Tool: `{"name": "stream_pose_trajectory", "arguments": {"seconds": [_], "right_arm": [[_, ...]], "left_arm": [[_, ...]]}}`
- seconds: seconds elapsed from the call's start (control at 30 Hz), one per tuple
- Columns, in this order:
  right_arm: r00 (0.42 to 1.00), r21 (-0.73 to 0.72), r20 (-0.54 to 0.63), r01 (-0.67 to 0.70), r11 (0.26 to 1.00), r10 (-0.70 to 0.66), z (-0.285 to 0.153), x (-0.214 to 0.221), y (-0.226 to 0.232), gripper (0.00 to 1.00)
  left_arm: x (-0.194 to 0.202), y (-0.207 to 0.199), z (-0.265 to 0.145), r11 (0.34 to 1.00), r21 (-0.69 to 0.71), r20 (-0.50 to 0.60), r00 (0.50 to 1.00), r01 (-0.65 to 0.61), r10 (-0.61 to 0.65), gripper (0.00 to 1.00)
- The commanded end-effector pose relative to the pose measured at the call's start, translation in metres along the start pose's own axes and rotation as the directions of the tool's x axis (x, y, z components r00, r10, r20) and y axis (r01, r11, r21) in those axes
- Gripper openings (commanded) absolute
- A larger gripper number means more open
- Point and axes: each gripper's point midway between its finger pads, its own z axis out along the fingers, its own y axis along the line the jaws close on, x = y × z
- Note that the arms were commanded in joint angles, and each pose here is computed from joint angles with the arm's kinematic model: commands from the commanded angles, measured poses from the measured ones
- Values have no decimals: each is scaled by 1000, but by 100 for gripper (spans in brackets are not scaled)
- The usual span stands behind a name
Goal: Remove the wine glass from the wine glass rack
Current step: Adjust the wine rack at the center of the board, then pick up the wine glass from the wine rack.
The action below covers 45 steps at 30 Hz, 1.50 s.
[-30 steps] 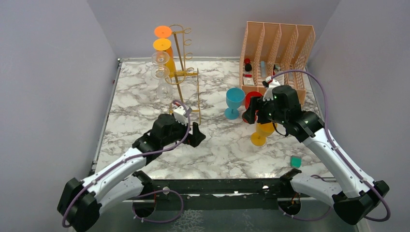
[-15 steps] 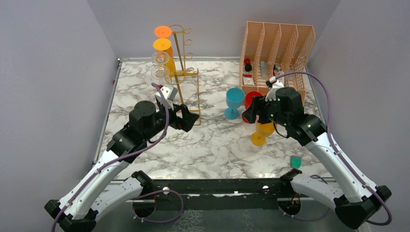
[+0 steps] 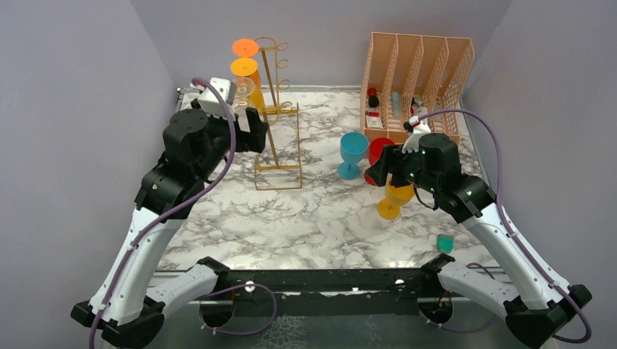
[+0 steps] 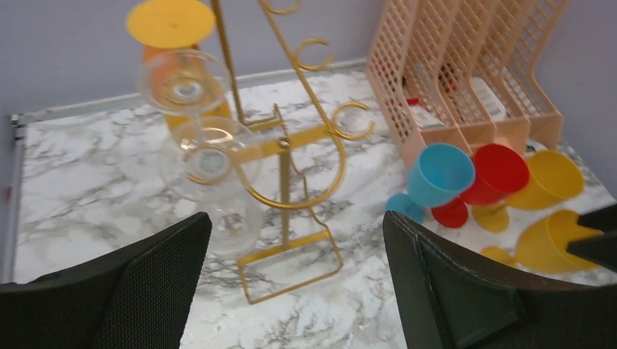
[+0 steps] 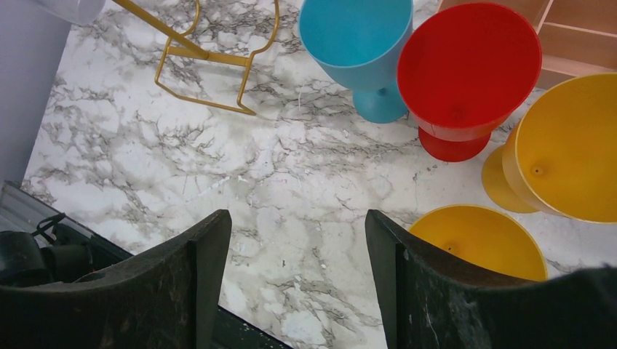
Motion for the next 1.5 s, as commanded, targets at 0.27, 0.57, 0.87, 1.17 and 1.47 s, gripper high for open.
{"name": "stream_pose_trajectory", "arguments": {"seconds": [0.27,0.57,0.87,1.17,1.47], "right_arm": [[999,10,43,12,1000,-12,-1,-12,0,71],[1000,6,25,16,1000,-17,6,-11,1,71],[1000,-5,15,19,1000,-19,6,-9,3,71],[1000,-16,18,18,1000,-18,6,-10,5,71],[1000,-25,15,16,1000,-15,8,-10,7,71]], "left_arm": [[-28,120,26,962,-8,1,962,272,-272,88],[-32,102,22,900,235,4,925,368,-379,80],[-7,106,38,845,268,-75,885,462,-460,65],[5,115,59,829,243,-118,863,504,-490,59],[7,113,75,831,231,-135,863,505,-487,53]]}}
